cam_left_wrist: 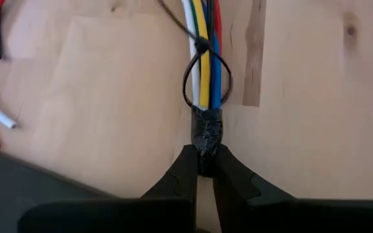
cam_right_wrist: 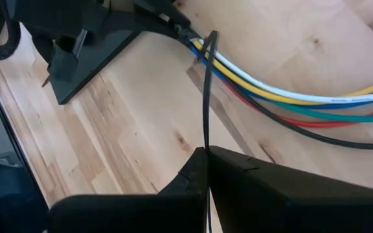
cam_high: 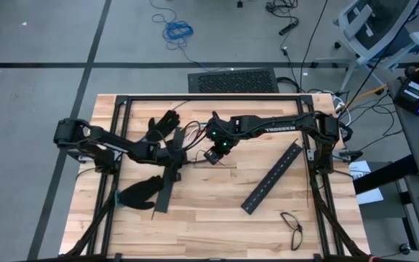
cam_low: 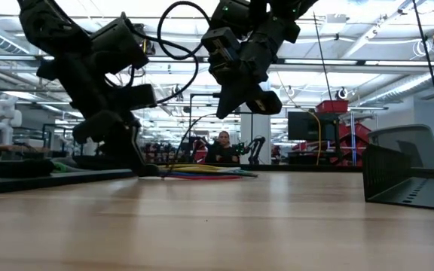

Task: Ziptie cables

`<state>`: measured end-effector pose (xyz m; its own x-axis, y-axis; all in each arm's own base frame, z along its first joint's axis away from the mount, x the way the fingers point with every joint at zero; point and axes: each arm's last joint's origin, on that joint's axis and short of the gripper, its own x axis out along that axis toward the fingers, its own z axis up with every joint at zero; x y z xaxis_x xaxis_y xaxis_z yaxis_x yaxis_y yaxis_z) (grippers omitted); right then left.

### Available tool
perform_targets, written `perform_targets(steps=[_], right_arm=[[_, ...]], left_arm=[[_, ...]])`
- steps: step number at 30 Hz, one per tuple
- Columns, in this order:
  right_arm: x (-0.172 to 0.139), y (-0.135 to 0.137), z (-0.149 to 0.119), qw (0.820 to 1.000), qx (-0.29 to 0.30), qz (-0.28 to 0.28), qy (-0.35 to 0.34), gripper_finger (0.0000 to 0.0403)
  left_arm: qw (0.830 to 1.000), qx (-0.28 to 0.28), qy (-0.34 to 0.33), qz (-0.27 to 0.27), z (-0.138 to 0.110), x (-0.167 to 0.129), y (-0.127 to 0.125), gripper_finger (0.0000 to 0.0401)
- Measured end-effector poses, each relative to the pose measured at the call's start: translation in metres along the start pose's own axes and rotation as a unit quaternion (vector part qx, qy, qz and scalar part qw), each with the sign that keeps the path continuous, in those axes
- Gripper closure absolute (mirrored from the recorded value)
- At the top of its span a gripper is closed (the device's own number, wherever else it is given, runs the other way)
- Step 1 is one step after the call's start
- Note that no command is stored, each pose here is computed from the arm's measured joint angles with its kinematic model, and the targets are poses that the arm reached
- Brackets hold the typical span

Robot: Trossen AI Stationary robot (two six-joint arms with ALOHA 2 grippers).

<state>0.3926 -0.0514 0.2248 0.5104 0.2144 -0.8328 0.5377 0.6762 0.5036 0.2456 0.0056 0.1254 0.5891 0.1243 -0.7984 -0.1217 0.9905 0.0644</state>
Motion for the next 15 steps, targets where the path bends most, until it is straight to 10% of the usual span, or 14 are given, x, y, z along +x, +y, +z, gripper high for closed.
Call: perform_targets(steps=[15], right_arm=[[0.000, 0.000, 0.000, 1.000, -0.001, -0.001, 0.000, 0.0403]], left_arm=[[0.999, -0.016, -0.032, 0.030, 0.006, -0.039, 0.007, 0.0375]])
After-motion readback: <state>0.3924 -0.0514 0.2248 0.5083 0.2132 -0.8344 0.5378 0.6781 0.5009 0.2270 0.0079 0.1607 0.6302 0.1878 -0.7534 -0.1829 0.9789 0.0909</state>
